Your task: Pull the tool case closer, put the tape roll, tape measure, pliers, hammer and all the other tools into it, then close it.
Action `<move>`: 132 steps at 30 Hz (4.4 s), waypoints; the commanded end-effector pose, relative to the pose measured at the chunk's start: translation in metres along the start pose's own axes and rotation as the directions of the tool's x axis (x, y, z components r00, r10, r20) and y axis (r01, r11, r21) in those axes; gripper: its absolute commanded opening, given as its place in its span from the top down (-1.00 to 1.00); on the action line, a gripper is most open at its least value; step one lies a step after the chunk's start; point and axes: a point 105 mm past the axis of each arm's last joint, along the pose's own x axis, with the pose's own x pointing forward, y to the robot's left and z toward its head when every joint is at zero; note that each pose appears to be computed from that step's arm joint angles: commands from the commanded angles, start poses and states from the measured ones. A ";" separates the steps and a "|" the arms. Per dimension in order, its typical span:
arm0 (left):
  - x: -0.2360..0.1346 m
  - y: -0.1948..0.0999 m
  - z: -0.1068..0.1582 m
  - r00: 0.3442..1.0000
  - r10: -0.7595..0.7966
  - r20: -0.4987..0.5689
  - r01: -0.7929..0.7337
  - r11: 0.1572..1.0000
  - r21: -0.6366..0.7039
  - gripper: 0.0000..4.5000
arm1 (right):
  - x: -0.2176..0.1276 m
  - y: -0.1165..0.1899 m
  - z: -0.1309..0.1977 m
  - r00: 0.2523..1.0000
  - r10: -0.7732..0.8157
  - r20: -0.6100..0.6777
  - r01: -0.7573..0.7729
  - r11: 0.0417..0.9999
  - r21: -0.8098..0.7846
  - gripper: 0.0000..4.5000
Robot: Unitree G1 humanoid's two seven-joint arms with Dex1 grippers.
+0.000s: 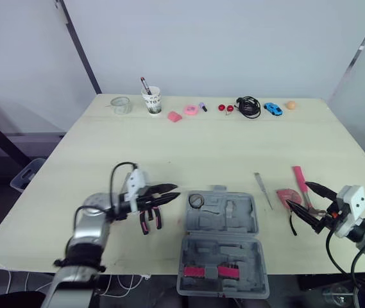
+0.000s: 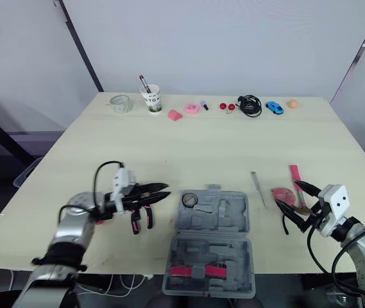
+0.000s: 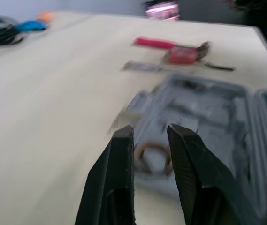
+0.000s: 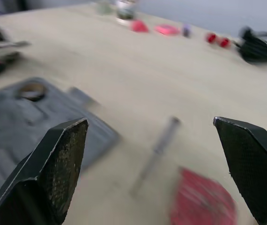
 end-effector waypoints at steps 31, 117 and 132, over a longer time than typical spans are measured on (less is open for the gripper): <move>-0.163 -0.057 -0.053 0.829 0.482 -0.283 -0.530 0.840 -0.119 -0.95 | -0.120 -0.009 -0.049 0.951 -0.249 -0.183 0.268 0.960 0.085 -1.00; 0.007 -0.088 0.095 0.871 -0.490 -0.044 0.488 0.848 0.206 -1.00 | -0.029 0.105 -0.080 0.858 0.105 -0.503 0.006 0.977 0.214 0.98; -0.004 -0.079 0.093 0.863 -0.503 -0.042 0.500 0.842 0.202 -1.00 | -0.045 0.101 -0.052 0.846 0.230 -0.481 -0.197 0.973 0.119 -0.15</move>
